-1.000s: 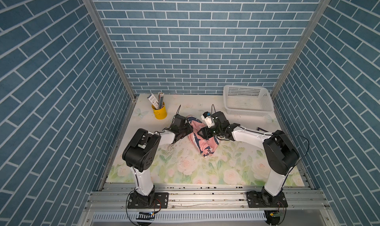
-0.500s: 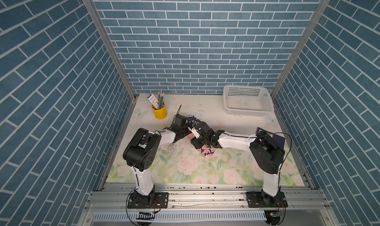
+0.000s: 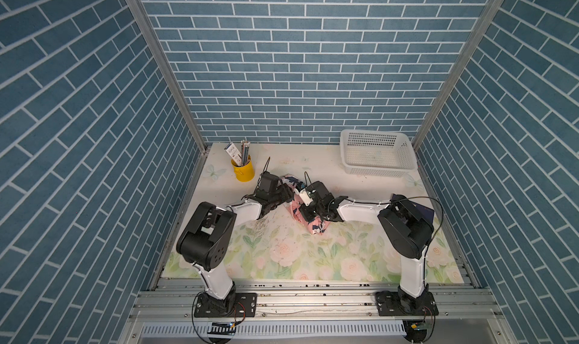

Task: Roll up the shorts
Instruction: Roll the shorts at the center of the board.

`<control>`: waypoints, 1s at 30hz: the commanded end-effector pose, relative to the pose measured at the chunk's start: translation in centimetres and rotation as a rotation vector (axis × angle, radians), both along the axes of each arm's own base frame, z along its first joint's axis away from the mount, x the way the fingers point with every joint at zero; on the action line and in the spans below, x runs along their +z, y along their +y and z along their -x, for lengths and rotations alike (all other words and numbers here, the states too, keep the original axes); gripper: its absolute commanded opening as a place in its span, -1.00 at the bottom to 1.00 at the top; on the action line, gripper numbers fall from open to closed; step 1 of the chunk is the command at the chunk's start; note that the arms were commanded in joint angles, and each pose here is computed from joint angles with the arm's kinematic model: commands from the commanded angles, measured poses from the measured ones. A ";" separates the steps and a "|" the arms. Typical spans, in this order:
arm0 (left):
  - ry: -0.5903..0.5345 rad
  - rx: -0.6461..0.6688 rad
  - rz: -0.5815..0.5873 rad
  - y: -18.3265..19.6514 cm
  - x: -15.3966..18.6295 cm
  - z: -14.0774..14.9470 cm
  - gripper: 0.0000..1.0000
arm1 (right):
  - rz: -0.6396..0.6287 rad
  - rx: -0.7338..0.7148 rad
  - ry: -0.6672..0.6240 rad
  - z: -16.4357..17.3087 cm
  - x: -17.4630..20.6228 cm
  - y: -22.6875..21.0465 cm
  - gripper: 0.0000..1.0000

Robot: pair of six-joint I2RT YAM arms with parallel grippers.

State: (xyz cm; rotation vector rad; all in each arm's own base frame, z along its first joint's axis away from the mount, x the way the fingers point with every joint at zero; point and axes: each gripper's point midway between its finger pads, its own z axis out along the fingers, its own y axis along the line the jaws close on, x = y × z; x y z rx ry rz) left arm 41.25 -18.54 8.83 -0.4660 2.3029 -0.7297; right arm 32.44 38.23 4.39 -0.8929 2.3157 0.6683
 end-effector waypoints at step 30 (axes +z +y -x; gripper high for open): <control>-0.023 -0.048 0.047 -3.4 -4.2 1.2 0.28 | -0.581 -0.025 0.647 4.4 0.5 2.5 -0.64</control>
